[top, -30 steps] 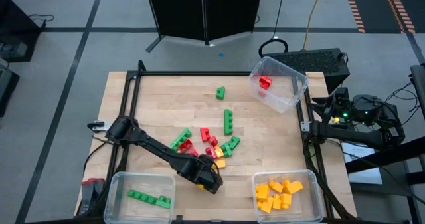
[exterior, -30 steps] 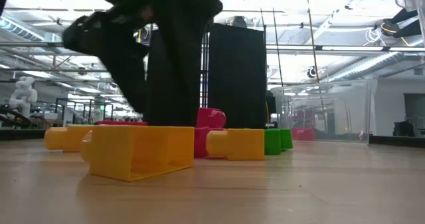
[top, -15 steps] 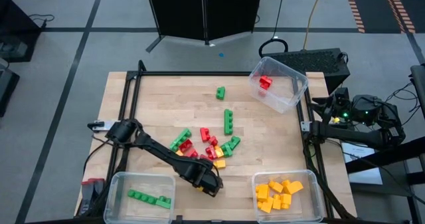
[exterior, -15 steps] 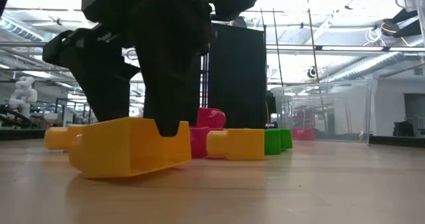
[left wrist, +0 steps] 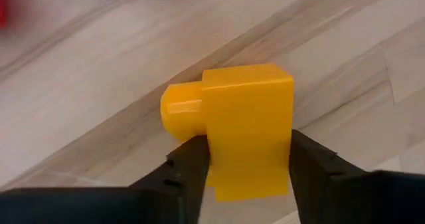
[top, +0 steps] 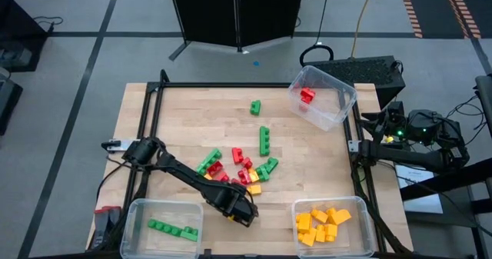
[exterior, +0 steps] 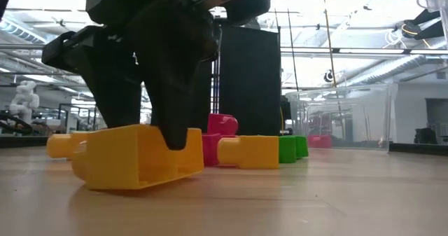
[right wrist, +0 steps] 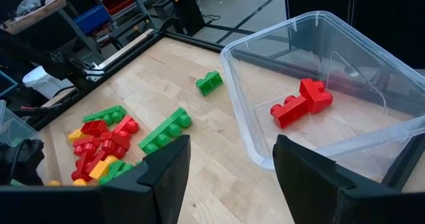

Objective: Sort blocks
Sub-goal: Put the yellow game piece into the bottom right transparent bin

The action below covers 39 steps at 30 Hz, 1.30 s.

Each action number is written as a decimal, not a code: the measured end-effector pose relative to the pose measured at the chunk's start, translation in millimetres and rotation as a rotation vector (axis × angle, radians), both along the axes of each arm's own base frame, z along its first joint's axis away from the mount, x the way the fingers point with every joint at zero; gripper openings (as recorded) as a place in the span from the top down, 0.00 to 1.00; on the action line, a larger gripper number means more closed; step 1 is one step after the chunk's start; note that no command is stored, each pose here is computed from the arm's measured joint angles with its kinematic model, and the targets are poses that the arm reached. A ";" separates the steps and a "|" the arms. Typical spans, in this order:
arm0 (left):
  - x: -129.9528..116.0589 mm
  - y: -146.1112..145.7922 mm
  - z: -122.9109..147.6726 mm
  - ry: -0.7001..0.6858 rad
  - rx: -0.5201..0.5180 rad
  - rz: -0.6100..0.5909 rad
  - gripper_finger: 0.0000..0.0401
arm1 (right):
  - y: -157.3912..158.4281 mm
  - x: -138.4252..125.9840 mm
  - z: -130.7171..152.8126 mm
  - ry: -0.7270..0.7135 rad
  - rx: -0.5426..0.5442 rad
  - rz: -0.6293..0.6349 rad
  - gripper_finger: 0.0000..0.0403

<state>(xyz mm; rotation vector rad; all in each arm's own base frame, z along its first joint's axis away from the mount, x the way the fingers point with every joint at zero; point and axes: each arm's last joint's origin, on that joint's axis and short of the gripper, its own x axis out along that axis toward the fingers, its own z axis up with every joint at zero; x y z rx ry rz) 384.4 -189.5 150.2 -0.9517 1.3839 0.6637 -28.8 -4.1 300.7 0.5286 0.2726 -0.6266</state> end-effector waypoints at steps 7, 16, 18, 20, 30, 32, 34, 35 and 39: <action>5.4 -0.8 8.3 -0.030 -0.004 -0.025 0.80 | 0.0 0.0 0.0 0.000 0.000 0.000 0.48; 29.0 3.9 37.3 -0.181 0.039 -0.034 0.79 | 0.0 0.0 0.0 -0.003 0.005 -0.002 0.48; 33.6 5.4 46.5 -0.217 0.043 -0.044 0.78 | 0.0 0.0 0.0 -0.004 0.005 -0.003 0.48; 38.1 7.0 55.4 -0.252 0.050 -0.057 0.78 | 0.0 0.0 0.0 -0.004 0.005 -0.003 0.48; 60.6 20.5 111.4 -0.483 0.156 -0.152 0.78 | -0.1 0.0 0.0 -0.017 0.025 -0.016 0.48; 63.7 24.6 120.7 -0.519 0.189 -0.174 0.78 | -0.1 -0.1 0.1 -0.016 0.024 -0.019 0.48; 66.2 27.6 128.5 -0.553 0.224 -0.191 0.78 | -0.2 -0.1 0.1 -0.017 0.024 -0.019 0.48; 67.3 28.8 131.8 -0.569 0.241 -0.200 0.78 | -0.2 -0.1 0.1 -0.016 0.024 -0.019 0.48; 71.1 29.9 145.6 -0.640 0.285 -0.243 0.78 | -0.2 -0.1 0.1 -0.017 0.024 -0.019 0.48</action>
